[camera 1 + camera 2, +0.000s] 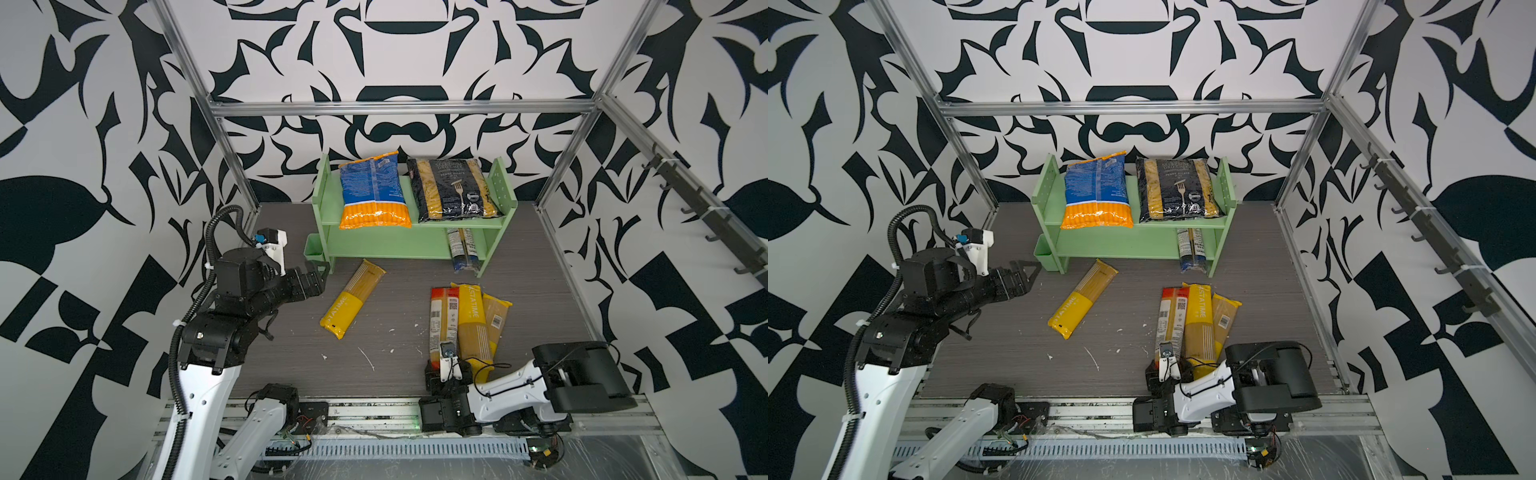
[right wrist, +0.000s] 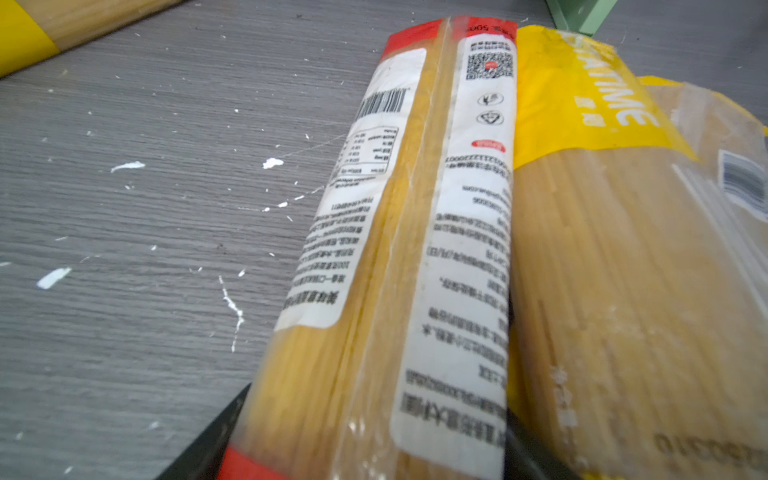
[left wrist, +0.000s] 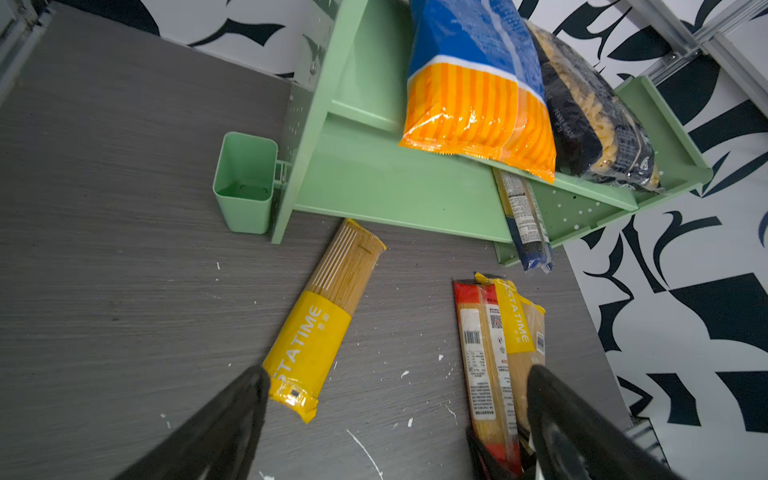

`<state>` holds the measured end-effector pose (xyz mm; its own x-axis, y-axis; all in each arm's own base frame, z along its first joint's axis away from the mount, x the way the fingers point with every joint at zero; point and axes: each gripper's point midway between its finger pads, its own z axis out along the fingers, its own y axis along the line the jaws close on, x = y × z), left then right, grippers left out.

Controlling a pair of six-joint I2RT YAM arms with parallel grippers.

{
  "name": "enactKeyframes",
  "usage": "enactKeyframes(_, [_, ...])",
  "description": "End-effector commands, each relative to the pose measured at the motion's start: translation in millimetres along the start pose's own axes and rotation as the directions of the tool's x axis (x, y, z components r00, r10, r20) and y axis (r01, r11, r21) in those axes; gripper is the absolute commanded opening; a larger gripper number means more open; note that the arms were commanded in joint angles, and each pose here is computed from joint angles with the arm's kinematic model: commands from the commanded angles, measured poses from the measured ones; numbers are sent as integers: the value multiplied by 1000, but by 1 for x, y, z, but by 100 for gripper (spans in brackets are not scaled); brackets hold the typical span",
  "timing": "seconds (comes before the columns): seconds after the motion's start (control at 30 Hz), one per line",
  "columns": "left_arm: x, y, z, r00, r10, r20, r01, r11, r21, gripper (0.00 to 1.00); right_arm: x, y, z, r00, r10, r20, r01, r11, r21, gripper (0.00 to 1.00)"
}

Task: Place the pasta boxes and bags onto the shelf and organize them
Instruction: 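Close the right gripper on the red-topped spaghetti pack while the left gripper lowers, then lift the red-topped spaghetti pack off the pile with the right gripper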

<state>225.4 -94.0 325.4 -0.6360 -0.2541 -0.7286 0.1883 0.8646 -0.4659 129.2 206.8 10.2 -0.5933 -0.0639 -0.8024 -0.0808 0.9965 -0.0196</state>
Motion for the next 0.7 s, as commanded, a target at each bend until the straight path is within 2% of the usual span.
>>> enactKeyframes(0.0, [41,-4,-1,989,-51,-136,59,996,59,99,47,-12,4,975,50,-216,-45,999,29,76])
enactKeyframes(0.17, [89,-15,-1,954,-117,-275,170,969,180,99,46,-7,1,972,45,-230,-43,999,12,74])
enactKeyframes(0.33, [119,-14,10,921,-198,-336,282,933,222,99,46,2,-2,967,27,-253,-35,999,-26,70])
enactKeyframes(0.47, [129,-8,18,915,-223,-337,308,925,224,99,54,2,0,959,34,-281,-42,999,-22,67])
enactKeyframes(0.67, [132,-6,23,906,-228,-357,317,924,212,99,57,7,3,959,22,-282,-22,1000,3,49])
